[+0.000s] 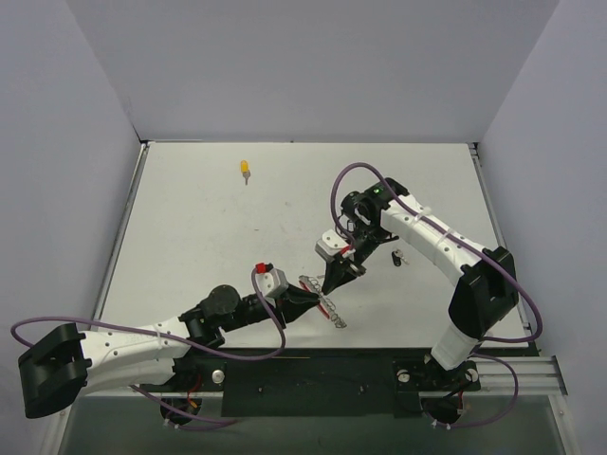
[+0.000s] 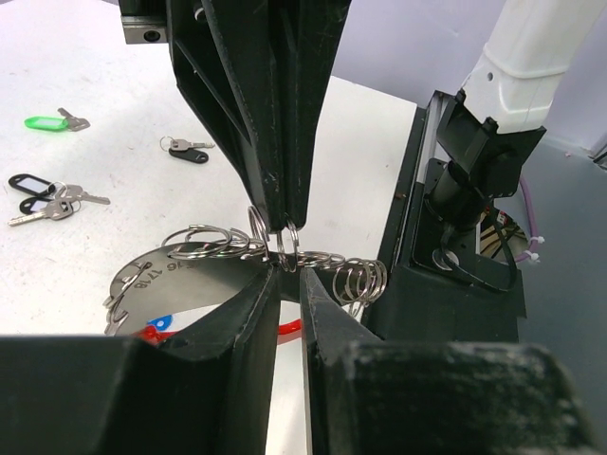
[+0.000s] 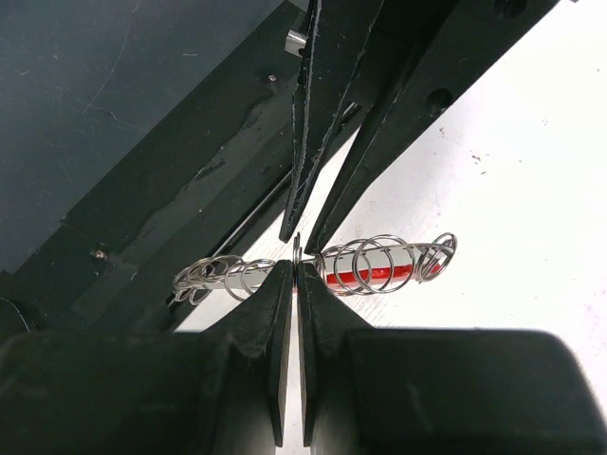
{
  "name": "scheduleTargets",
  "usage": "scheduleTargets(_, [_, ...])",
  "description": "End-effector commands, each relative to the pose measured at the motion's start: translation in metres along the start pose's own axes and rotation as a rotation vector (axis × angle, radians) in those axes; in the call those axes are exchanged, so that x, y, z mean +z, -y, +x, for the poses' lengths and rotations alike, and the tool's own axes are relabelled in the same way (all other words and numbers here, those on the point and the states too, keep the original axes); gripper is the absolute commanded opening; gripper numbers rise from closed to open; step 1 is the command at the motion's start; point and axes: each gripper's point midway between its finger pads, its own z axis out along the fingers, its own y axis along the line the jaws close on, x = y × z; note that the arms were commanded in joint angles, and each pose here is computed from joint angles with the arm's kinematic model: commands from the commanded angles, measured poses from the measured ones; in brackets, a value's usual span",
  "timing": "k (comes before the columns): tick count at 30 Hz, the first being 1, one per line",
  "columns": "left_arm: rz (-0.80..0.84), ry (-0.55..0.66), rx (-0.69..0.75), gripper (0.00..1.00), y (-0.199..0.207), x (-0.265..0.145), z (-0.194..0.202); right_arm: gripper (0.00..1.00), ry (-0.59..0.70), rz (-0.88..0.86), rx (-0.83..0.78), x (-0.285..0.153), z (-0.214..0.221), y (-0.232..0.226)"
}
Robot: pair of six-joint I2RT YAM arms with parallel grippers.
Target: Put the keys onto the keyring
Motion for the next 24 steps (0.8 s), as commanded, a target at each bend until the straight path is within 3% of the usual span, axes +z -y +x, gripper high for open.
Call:
scheduleTargets(1, [0.03,0.121,0.005,0.24,0.009,0.005,-0.039,0.0,0.119,-0.076,0.234,-0.002,-0.03,-0.042])
scheduleTargets(16, [-0.016,0.141,0.001,0.22,0.003,0.008,-0.043,0.0,0.144,-0.069,0.261,-0.001,-0.03,-0.039])
scheduleTargets(17, [-0.016,0.139,0.004,0.2,0.004,0.008,-0.043,0.0,0.147,-0.07,0.268,-0.001,-0.03,-0.039])
scheduleTargets(20, [-0.023,0.117,0.011,0.0,0.002,0.009,-0.039,0.0,0.152,-0.068,0.275,-0.001,-0.03,-0.038])
scheduleTargets(24, [-0.05,0.08,0.023,0.0,-0.002,0.009,-0.036,0.0,0.143,-0.072,0.287,-0.001,-0.028,-0.038])
